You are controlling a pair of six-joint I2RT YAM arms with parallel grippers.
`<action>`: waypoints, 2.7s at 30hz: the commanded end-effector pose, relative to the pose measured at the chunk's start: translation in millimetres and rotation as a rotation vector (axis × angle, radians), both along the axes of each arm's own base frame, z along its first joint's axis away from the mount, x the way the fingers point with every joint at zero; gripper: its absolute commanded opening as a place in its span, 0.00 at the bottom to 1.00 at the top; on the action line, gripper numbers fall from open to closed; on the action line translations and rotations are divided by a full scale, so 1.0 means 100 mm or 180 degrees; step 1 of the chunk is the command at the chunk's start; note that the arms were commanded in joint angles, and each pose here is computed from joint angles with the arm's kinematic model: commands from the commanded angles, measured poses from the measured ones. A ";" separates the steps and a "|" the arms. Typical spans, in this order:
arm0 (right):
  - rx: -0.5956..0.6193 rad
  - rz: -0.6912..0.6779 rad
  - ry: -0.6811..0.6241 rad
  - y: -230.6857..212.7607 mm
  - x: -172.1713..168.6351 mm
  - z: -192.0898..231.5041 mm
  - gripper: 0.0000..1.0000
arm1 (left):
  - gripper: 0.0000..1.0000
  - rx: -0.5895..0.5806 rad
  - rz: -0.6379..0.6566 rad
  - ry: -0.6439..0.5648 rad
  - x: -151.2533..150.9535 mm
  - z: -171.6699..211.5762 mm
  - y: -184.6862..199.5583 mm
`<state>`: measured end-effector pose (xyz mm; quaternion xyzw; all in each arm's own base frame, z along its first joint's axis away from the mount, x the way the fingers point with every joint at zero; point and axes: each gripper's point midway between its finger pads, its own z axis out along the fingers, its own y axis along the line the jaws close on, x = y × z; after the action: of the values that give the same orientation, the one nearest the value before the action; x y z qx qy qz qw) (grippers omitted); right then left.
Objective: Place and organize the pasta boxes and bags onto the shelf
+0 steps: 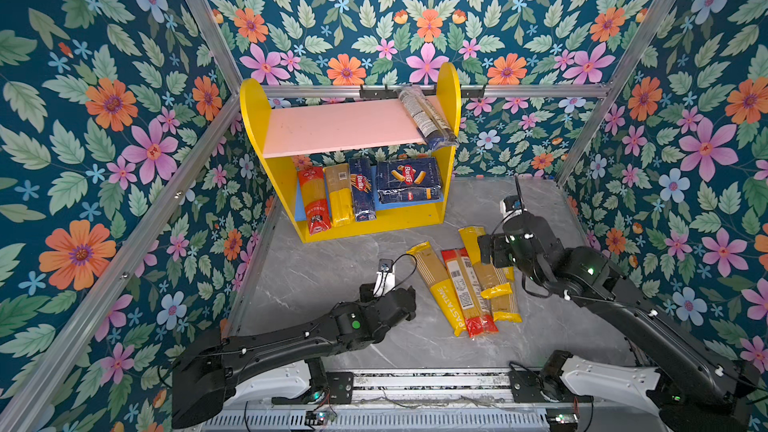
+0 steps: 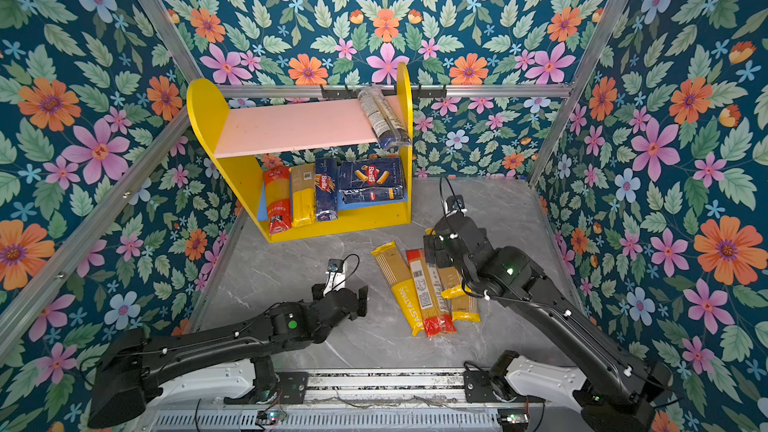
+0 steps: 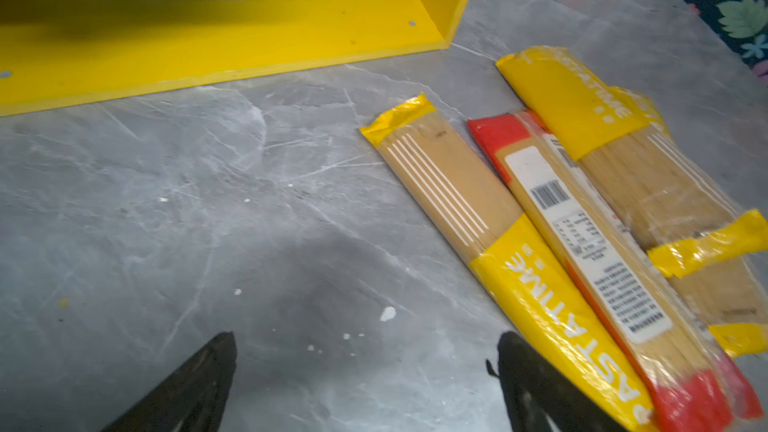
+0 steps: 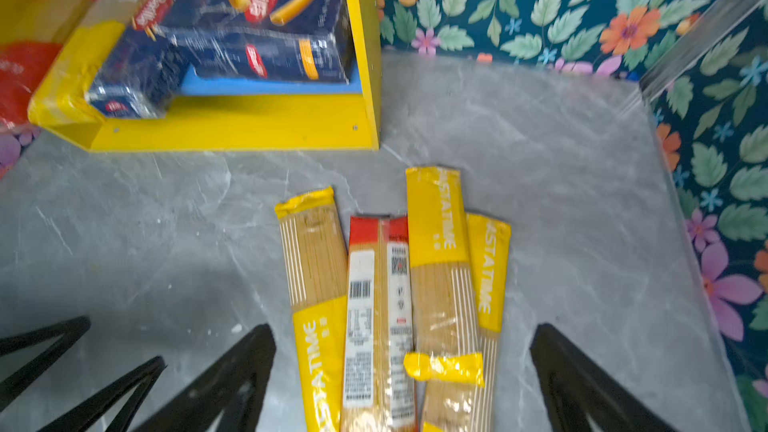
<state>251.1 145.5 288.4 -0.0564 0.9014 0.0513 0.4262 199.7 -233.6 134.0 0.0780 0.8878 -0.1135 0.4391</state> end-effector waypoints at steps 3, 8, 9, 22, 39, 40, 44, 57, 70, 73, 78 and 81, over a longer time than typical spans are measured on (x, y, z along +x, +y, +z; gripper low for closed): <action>0.0199 -0.0262 0.0444 -0.09 -0.31 -0.54 0.98 | 1.00 -0.0116 0.0063 -0.0056 -0.03 0.06 -0.13; 0.0236 -0.0236 0.0785 0.01 -0.53 -1.06 0.99 | 1.00 -0.0227 0.0183 -0.0112 -0.06 0.13 0.06; 0.0234 -0.0230 0.0867 0.03 -0.57 -1.17 0.99 | 1.00 -0.0240 0.0230 -0.0131 -0.06 0.15 0.13; 0.0392 -0.0204 0.1403 0.26 -0.72 -1.95 0.99 | 1.00 -0.0224 0.0648 -0.0351 -0.13 0.39 0.89; 0.0400 -0.0069 0.1899 0.69 -0.68 -2.47 0.99 | 1.00 -0.0287 0.0704 -0.0350 -0.20 0.30 1.11; 0.0486 0.0005 0.1934 0.78 -0.68 -2.48 0.99 | 1.00 -0.0321 0.0701 -0.0338 -0.21 0.30 1.12; 0.0749 0.0284 0.2063 1.13 -0.65 -2.45 0.99 | 1.00 -0.0414 0.0686 -0.0342 -0.22 0.33 1.13; 0.0727 0.0866 0.2067 2.07 -0.38 -2.21 0.99 | 1.00 -0.0473 0.0626 -0.0334 -0.23 0.36 1.13; 0.0540 0.0270 0.1502 0.85 -0.37 -1.60 0.99 | 1.00 0.0080 -0.0017 -0.0352 -0.15 0.26 0.51; 0.0631 0.0121 0.1380 0.52 -0.46 -1.54 0.99 | 1.00 0.0202 -0.0258 -0.0356 -0.13 0.16 0.25; 0.0730 0.0028 0.1242 0.21 -0.62 -1.43 0.99 | 1.00 0.0315 -0.0711 -0.0368 -0.10 -0.02 -0.23; 0.0744 0.0011 0.1232 0.12 -0.69 -1.44 0.99 | 1.00 0.0386 -0.0917 -0.0368 -0.08 -0.14 -0.48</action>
<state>188.1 170.2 149.3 -0.0043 0.9499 0.1841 0.2527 188.9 -248.6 110.0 0.2062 0.8676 -0.0741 0.4463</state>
